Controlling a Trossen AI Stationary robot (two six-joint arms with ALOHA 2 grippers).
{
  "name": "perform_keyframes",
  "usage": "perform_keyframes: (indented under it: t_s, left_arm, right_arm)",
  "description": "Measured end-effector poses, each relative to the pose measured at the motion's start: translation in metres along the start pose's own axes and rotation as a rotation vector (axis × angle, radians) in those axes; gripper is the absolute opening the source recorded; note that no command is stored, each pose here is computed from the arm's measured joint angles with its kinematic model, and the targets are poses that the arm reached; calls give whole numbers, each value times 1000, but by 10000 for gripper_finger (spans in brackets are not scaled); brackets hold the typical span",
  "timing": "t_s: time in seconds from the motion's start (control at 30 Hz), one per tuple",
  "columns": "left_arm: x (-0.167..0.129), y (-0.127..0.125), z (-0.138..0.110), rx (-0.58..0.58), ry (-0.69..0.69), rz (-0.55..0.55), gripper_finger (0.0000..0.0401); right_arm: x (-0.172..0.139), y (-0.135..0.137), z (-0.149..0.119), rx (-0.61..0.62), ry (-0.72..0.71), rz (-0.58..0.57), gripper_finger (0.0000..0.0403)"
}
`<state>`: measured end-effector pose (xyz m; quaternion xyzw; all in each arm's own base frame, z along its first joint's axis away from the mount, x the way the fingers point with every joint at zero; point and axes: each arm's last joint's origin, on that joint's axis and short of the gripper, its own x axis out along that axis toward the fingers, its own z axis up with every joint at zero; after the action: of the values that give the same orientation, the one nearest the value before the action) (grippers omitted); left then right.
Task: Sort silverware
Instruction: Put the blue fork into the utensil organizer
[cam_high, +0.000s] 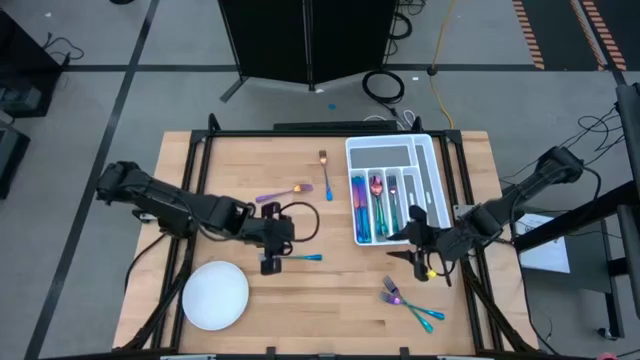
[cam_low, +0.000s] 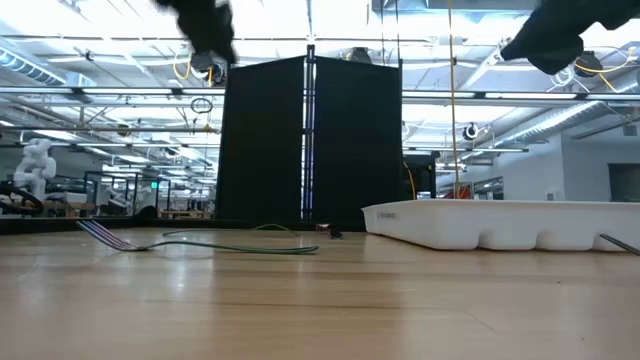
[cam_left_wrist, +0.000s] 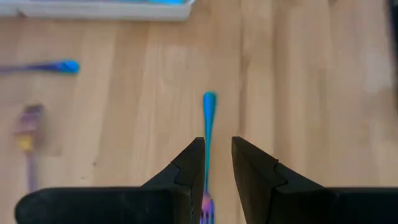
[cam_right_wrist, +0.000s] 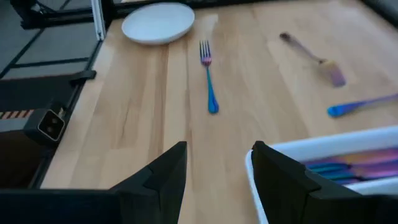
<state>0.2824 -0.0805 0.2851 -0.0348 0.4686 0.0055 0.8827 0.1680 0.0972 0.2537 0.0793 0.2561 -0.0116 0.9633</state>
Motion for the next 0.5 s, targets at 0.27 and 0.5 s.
perform_keyframes:
  t_s: [0.27,0.5]
  left_arm:
    - [68,6,-55,71,99,14,82]
    - [106,1,-62,145,170,1,82]
  right_arm:
    - [19,6,-11,-28,71,-48,167]
    - [26,1,-10,-81,83,-80,167]
